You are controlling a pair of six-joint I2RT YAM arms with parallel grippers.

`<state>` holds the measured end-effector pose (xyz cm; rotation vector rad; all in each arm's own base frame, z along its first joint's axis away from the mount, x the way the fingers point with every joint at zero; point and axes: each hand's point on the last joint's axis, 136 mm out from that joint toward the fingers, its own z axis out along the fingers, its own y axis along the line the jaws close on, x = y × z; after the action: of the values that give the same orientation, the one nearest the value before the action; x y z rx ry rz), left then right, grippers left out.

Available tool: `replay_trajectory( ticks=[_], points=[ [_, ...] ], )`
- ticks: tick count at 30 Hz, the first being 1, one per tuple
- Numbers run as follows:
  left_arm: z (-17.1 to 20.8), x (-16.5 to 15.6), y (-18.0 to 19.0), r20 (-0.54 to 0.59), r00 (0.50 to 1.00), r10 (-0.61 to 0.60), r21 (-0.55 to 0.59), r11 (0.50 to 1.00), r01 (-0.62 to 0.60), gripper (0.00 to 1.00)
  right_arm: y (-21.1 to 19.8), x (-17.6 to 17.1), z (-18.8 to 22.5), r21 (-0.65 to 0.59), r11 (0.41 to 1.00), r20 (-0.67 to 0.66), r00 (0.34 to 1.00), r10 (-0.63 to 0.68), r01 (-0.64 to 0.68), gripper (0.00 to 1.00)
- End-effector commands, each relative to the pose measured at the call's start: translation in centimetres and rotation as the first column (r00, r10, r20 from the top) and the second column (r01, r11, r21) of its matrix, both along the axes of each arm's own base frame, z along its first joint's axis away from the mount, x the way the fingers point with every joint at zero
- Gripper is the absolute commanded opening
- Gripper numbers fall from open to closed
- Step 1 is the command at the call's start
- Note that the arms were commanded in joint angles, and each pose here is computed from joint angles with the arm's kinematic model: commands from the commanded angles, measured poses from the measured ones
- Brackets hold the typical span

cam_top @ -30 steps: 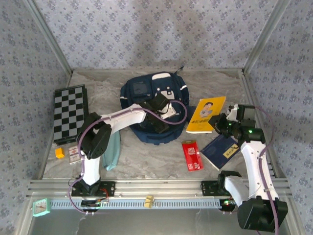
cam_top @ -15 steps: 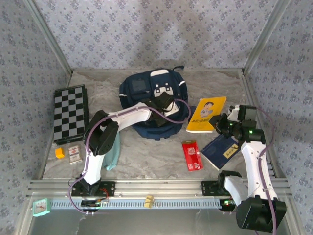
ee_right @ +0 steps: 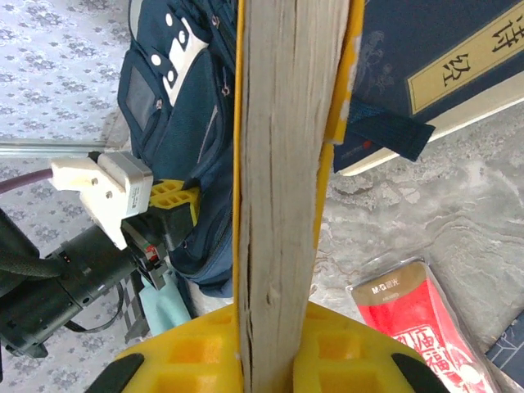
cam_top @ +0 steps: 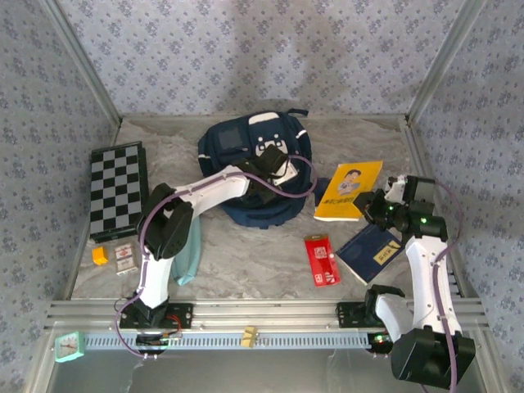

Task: Pack the student bag
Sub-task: Open the student bag at the top-center of the table, then place the book in the student bag.

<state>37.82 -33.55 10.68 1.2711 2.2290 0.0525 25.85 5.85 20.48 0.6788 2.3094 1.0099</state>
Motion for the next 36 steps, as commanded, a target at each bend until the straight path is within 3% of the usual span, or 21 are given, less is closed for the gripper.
replay_trajectory(
  ticks=[1,11,20,27,36],
  points=[
    [8.8,1.5,0.9,0.156,0.984,0.087,-0.105,0.992,-0.071,0.0,0.7,0.5,3.7,-0.005,0.998,0.124,0.99,0.07,-0.07,0.0],
    [19.4,2.8,1.6,0.314,0.934,0.171,-0.237,0.967,-0.097,0.0,4.1,0.2,4.2,0.077,0.973,0.12,0.971,0.207,-0.217,0.0],
    [24.1,4.5,2.5,0.361,0.902,0.236,-0.298,0.946,-0.129,0.0,10.7,1.9,1.3,0.131,0.938,0.102,0.945,0.31,-0.322,0.0],
    [24.8,3.9,2.0,0.346,0.913,0.218,-0.33,0.939,-0.099,0.0,16.9,7.6,1.7,0.045,0.926,0.23,0.906,0.355,-0.374,0.0],
    [24.2,3.9,2.3,0.343,0.912,0.226,-0.317,0.942,-0.114,0.0,21.7,15.6,-1.3,-0.01,0.932,0.283,0.893,0.35,-0.362,0.0]
  ],
)
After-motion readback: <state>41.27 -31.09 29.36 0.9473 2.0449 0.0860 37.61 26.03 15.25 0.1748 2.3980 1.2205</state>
